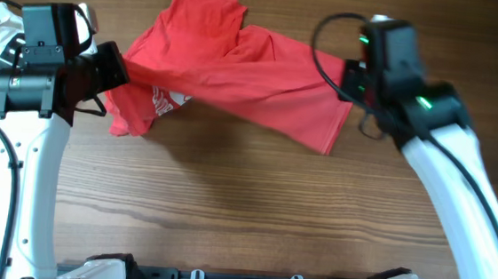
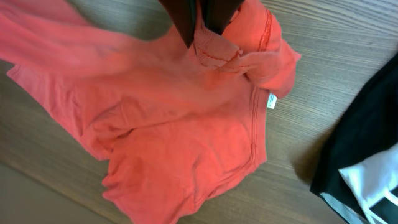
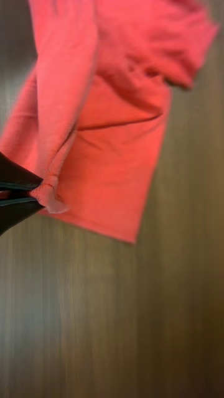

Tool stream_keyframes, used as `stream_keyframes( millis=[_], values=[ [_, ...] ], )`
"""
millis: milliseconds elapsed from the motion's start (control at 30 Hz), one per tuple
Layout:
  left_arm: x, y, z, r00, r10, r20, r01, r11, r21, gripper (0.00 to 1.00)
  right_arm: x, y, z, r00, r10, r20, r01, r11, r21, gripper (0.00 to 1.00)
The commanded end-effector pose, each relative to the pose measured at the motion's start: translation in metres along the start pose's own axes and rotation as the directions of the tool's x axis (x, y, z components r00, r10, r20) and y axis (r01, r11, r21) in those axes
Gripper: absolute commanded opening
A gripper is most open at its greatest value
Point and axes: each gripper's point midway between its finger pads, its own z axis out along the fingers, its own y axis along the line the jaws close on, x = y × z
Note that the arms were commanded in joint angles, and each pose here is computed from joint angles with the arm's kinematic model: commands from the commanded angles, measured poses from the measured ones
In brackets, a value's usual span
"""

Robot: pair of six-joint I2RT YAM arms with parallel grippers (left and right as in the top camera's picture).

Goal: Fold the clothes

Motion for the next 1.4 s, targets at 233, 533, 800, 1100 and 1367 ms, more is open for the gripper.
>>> stream_keyframes(
  millis=[233, 533, 800, 1100, 1367],
  values=[
    [-0.035, -0.002, -0.102, 0.979, -0.016, 0.205, 0.013, 1.000, 0.017, 0.04, -0.044, -0.072, -0.184, 0.892, 0.130, 0.434, -0.153, 0.988, 0.019, 0.04],
    [-0.038, -0.022, -0.200, 0.908, 0.020, 0.418, -0.062, 0.994, 0.088, 0.04, -0.062, -0.094, -0.264, 0.800, 0.171, 0.576, -0.191, 0.981, -0.027, 0.04],
    [-0.030, -0.016, -0.175, 0.948, 0.015, 0.318, -0.038, 0.997, 0.065, 0.04, -0.029, -0.033, -0.181, 0.971, 0.023, 0.237, 0.007, 0.992, -0.126, 0.04],
    [-0.033, -0.002, -0.131, 0.979, 0.004, 0.203, -0.002, 1.000, -0.012, 0.04, 0.052, 0.070, -0.065, 0.912, -0.310, -0.268, 0.149, 0.860, -0.488, 0.04],
    [-0.037, 0.006, -0.119, 0.983, 0.001, 0.183, 0.009, 0.998, -0.055, 0.04, 0.148, 0.158, -0.010, 0.751, -0.526, -0.399, 0.125, 0.706, -0.697, 0.47]
  ],
)
